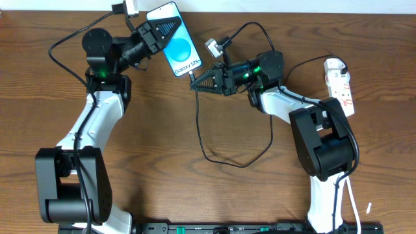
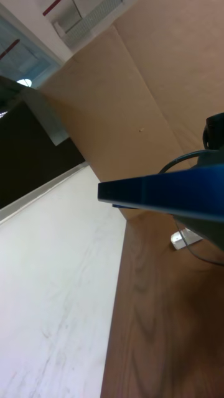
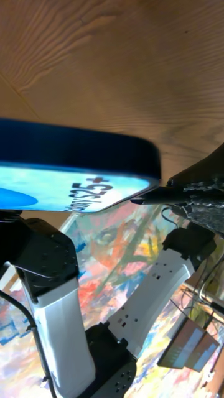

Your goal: Plug charger to phone and switch on socket

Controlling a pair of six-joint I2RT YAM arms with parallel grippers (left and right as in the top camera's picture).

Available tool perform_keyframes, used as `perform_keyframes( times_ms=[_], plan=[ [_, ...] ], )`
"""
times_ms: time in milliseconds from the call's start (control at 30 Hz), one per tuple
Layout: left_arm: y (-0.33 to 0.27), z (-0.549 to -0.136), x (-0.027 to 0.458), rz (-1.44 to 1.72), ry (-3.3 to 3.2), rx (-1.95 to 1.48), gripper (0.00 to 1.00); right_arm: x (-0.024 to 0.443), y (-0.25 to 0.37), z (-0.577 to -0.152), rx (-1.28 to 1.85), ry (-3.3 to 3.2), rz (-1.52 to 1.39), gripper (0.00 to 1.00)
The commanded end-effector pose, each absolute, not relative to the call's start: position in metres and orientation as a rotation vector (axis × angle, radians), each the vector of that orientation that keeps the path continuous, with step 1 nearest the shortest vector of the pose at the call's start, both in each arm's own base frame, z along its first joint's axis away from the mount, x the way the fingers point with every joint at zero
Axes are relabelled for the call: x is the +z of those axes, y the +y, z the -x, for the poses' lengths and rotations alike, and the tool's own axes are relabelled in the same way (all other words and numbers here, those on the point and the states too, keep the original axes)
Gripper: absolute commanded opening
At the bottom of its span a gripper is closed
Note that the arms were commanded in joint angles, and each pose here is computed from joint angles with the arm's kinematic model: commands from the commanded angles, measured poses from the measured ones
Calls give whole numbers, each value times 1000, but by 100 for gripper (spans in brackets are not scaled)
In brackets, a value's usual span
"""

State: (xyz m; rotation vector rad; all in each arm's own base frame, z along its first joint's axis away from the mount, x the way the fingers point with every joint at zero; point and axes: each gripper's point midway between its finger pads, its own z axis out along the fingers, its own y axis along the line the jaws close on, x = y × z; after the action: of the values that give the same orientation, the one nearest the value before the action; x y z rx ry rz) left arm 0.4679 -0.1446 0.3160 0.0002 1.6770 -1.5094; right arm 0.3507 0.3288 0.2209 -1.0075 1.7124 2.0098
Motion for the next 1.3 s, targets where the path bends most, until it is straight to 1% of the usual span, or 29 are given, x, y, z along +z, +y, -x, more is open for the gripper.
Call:
perform_keyframes(
  times_ms=[0,933,1267],
  plan=[
    [-148,-462,326,-36,1657,-1516,7,235,334,-348,2001,1678,1030,1],
    [-147,-464,327,-20,1652,-1507,7,234,338,-342,2011,1678,1055,1],
    [-150,-459,326,-55,1665,-1529,7,234,336,-344,2004,1676,1051,1]
  ],
)
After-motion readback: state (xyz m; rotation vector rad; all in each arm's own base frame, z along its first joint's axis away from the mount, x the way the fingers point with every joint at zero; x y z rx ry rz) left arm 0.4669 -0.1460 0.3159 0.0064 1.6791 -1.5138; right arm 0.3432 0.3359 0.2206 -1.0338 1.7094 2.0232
